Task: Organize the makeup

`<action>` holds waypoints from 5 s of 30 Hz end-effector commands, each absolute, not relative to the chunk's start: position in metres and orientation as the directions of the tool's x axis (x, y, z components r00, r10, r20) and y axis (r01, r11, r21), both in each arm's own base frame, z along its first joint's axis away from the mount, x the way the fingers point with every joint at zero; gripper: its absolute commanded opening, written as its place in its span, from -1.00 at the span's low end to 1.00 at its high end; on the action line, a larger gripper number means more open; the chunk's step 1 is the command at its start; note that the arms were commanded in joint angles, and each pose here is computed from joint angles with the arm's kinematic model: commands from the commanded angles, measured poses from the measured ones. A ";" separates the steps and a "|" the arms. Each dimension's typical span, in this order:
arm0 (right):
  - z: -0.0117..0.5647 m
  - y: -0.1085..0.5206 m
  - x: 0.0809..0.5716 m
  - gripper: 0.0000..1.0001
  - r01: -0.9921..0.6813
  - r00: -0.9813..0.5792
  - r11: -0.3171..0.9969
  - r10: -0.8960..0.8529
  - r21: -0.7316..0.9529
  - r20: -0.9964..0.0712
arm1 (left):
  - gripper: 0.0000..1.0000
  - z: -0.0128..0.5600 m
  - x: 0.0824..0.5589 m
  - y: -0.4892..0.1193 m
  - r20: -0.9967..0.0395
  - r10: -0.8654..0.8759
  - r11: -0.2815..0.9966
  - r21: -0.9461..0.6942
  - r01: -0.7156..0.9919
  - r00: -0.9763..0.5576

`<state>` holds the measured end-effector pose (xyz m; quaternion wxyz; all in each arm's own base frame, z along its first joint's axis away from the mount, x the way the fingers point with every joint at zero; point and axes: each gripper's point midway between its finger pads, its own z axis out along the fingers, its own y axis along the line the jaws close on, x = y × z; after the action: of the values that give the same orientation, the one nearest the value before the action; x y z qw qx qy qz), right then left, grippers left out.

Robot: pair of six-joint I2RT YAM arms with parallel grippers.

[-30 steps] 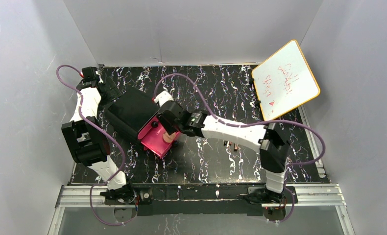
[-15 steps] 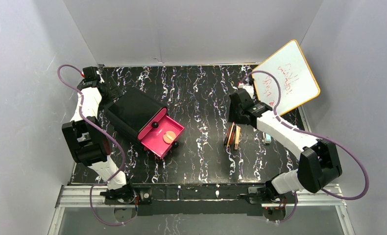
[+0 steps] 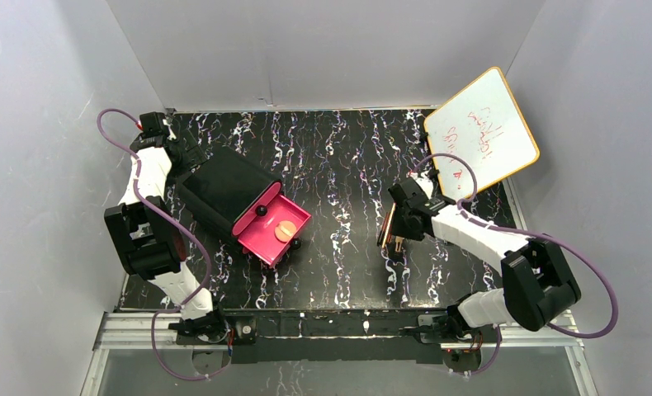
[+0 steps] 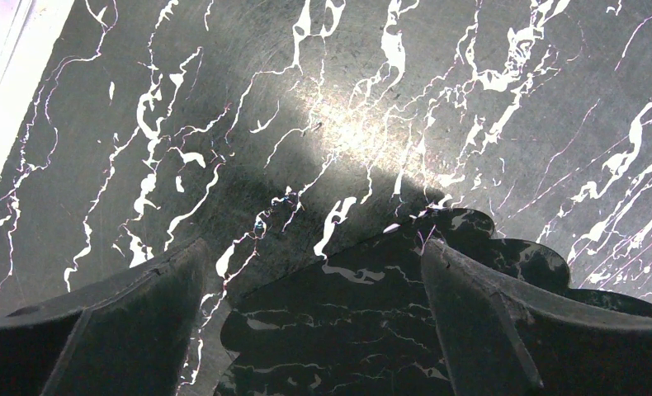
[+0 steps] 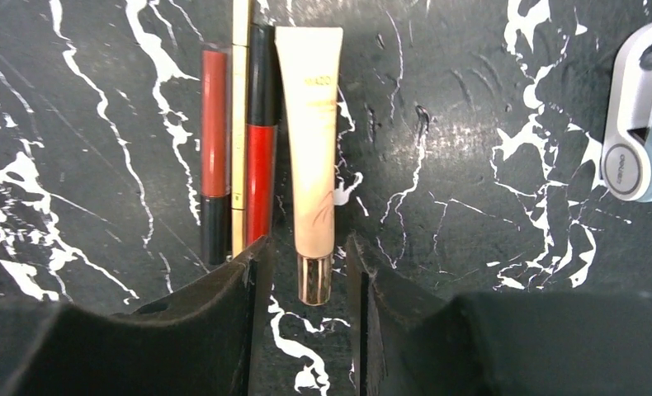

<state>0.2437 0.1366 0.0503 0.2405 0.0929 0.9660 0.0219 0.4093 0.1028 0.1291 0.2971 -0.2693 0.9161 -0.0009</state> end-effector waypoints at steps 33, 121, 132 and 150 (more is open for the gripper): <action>0.195 0.266 0.253 -0.84 -0.348 -0.715 0.917 -0.124 0.197 -0.688 | 0.97 0.137 0.400 0.088 -0.521 -0.458 0.881 -0.156 -0.447 -0.721; 0.200 0.418 0.143 0.46 -0.891 -0.372 0.453 -0.750 -0.015 -0.546 | 0.97 0.138 0.402 0.089 -0.522 -0.448 0.886 -0.150 -0.438 -0.726; 0.171 0.402 0.144 0.46 -0.887 -0.370 0.459 -0.771 -0.049 -0.518 | 0.97 0.141 0.400 0.088 -0.527 -0.445 0.887 -0.150 -0.436 -0.724; 0.157 0.415 0.171 0.46 -0.877 -0.356 0.473 -0.761 -0.088 -0.542 | 0.97 0.143 0.401 0.088 -0.529 -0.443 0.888 -0.150 -0.434 -0.723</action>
<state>0.1591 0.4040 0.1515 0.2425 -0.5007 0.8243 0.1049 0.4088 0.0993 0.1321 0.2942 -0.2571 0.9205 0.0008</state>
